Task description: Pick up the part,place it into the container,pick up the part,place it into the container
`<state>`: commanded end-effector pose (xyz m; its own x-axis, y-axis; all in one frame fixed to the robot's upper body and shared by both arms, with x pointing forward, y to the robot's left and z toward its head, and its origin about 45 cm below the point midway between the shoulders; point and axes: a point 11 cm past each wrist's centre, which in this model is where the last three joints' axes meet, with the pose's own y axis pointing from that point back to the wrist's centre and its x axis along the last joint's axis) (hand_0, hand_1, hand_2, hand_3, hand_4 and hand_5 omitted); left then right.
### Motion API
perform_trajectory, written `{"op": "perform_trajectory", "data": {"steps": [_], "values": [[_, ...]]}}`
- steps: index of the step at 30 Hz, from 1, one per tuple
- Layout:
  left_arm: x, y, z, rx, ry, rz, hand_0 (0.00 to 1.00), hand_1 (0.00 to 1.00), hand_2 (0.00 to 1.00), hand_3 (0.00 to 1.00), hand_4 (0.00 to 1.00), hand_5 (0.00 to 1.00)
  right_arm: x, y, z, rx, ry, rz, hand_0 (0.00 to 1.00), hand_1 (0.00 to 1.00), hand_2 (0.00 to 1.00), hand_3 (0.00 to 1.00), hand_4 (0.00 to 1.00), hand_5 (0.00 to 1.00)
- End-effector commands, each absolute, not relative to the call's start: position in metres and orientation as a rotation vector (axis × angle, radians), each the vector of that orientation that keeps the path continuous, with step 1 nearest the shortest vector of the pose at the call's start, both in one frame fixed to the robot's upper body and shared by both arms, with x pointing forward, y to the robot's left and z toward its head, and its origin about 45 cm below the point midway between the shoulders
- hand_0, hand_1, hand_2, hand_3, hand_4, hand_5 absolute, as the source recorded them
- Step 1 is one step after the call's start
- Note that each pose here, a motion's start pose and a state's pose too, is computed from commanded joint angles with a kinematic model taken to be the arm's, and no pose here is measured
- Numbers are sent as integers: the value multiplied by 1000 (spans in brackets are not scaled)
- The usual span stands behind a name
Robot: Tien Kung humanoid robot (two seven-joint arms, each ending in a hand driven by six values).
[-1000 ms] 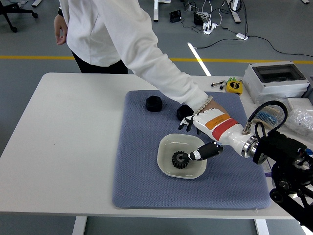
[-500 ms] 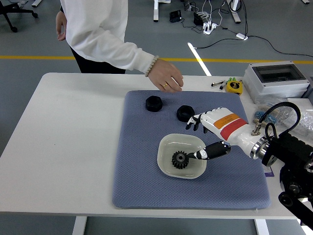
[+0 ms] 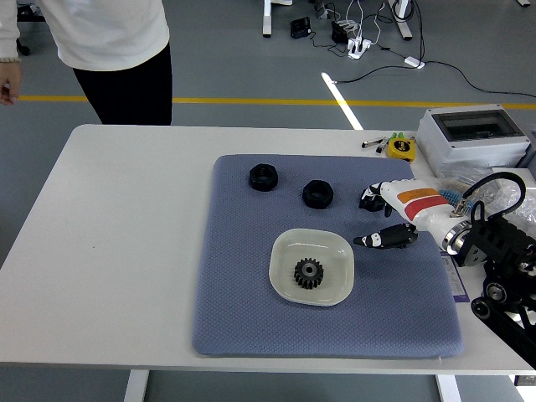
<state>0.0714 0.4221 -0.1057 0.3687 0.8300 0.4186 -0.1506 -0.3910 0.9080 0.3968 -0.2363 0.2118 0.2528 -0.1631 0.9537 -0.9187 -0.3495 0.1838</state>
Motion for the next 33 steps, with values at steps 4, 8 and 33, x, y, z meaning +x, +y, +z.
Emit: {"op": "perform_trajectory", "data": {"steps": [4, 8, 33], "values": [[72, 421, -106, 1618, 619, 1212, 703, 648, 669, 580, 672, 626, 403, -248, 202, 1678, -988, 1137, 412, 518, 615, 613, 998, 478], [72, 420, -106, 1618, 620, 1212, 703, 648, 669, 580, 672, 626, 406, -259, 197, 1646, -972, 1122, 412, 518, 615, 613, 998, 478], [72, 417, -107, 1615, 620, 1203, 702, 647, 668, 580, 672, 626, 408, -299, 164, 1597, -1010, 977, 298, 438, 514, 546, 953, 457]]}}
